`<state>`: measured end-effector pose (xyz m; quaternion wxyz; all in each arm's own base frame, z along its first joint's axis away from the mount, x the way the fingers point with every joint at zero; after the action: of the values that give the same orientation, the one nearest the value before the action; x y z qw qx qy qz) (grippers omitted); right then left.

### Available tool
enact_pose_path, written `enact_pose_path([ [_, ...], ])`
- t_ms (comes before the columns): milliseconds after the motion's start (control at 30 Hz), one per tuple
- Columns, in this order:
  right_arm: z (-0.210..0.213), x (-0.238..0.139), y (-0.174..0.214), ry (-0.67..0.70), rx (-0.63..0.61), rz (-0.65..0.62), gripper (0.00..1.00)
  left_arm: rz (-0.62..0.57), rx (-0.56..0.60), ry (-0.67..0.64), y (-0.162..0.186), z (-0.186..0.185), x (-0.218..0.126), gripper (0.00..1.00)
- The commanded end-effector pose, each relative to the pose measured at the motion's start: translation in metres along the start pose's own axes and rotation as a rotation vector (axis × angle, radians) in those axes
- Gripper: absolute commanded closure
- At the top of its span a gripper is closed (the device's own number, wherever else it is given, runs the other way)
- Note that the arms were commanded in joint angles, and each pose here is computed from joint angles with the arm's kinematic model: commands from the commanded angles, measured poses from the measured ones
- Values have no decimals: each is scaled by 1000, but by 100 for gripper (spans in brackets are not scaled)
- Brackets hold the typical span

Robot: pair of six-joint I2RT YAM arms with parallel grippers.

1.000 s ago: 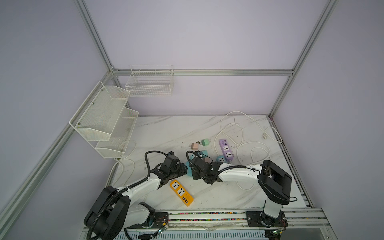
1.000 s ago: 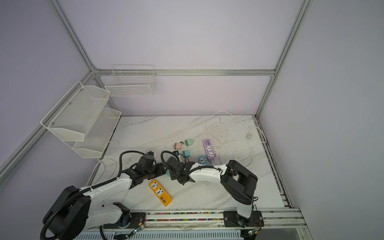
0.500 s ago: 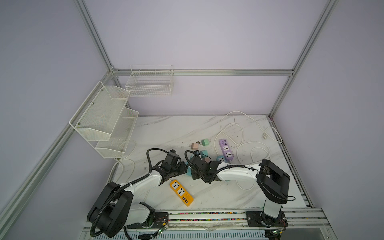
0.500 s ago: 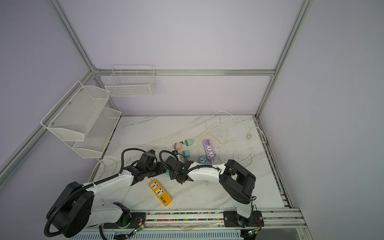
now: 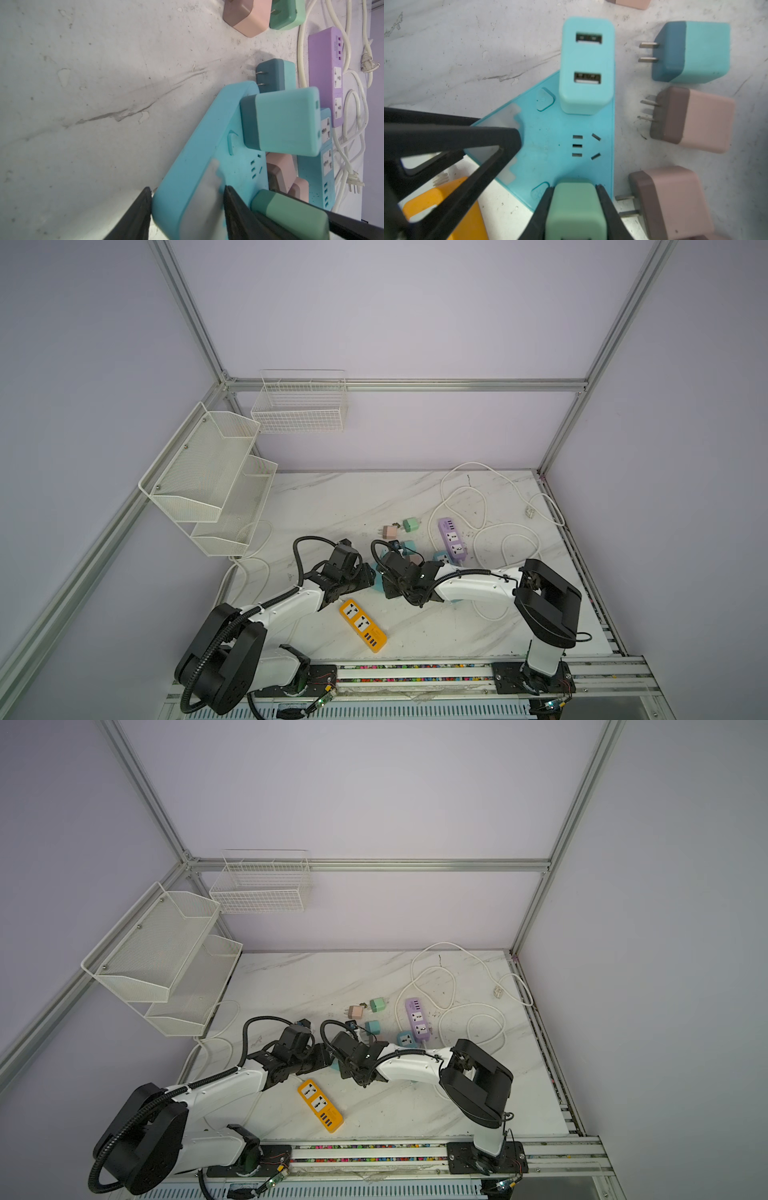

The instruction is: Pull the plug off the socket

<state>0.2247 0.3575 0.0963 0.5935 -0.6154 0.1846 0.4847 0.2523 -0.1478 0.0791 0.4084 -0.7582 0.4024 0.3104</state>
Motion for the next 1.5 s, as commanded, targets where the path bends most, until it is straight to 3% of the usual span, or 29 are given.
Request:
enact_pose_path([
  [0, -2, -8, -6, -44, 33, -32, 73, 137, 25, -220, 37, 49, 6, 47],
  [400, 18, 0, -9, -53, 45, -27, 73, 135, 10, -247, 39, 55, 7, 48],
  [700, -18, -12, -21, -26, 98, -69, 73, 140, -3, -272, 41, 60, 9, 50],
  [967, 19, -1, -18, -68, 34, -49, 73, 141, -10, -282, 42, 61, 10, 51],
  [1233, -21, -18, -29, -89, 142, -109, 73, 147, -4, -286, 41, 61, 11, 54],
  [1367, 5, -6, -22, -46, 58, -64, 73, 149, -4, -290, 42, 62, 12, 55],
  [1467, 18, -2, -20, -98, 49, -44, 73, 149, -3, -290, 41, 61, 12, 55],
])
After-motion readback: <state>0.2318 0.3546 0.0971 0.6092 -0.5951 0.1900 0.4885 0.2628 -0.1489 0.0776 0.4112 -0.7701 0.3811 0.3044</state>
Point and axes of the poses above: each gripper's point midway between its finger pads, its own x axis out along the fingers, its own z axis along the line the jaws close on, y = z × x, the point moved 4 cm from there along -x, back along the fingers, and after that the axes turned 3 degrees about -x, right-handed, at the moved point
